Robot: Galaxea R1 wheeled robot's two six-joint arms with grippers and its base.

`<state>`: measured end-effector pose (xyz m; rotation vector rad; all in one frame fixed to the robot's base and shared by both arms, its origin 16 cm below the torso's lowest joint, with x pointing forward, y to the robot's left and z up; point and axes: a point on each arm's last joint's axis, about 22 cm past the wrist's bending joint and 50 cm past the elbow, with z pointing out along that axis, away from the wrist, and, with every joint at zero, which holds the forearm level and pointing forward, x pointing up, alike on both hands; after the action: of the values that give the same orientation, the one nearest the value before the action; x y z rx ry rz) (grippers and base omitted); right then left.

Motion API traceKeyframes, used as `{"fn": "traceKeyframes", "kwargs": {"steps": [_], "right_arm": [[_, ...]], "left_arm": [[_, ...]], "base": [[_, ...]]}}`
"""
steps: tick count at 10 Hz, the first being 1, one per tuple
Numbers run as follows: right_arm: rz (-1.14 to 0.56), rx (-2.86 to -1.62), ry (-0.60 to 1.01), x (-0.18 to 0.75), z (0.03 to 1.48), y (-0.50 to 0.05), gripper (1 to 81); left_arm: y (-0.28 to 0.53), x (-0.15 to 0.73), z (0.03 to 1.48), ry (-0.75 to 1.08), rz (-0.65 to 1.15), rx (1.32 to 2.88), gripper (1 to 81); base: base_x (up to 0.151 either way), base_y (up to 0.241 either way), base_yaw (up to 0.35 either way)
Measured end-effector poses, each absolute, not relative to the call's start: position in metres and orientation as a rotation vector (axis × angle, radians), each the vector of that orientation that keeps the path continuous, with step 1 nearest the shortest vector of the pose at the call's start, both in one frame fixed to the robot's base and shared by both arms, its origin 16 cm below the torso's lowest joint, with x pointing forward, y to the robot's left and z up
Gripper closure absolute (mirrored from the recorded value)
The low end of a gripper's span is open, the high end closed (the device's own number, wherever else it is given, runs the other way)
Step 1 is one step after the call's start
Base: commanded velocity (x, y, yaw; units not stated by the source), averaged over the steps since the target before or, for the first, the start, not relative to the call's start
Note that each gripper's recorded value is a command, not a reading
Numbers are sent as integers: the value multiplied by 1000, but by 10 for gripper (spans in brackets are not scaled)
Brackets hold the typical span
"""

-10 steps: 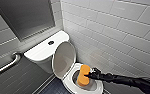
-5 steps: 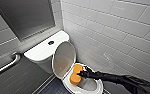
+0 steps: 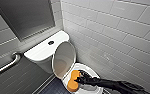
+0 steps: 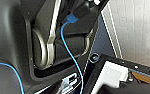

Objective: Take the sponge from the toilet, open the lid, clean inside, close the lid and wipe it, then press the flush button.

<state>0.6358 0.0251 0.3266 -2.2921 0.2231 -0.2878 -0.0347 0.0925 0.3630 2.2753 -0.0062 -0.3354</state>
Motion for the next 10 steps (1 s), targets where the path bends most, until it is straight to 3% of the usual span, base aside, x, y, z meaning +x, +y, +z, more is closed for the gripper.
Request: {"fn": "traceKeyframes", "kwargs": {"steps": [5,10], "right_arm": [[-261,-2293,225,595,307,8,811],[-205,-2295,274,541,304,-75,811]], "left_arm": [[93,-35,363,-7,-335,2275,10],[93,-35,363,-8,-334,2275,10]], "base": [[0,0,0],[0,0,0]]}}
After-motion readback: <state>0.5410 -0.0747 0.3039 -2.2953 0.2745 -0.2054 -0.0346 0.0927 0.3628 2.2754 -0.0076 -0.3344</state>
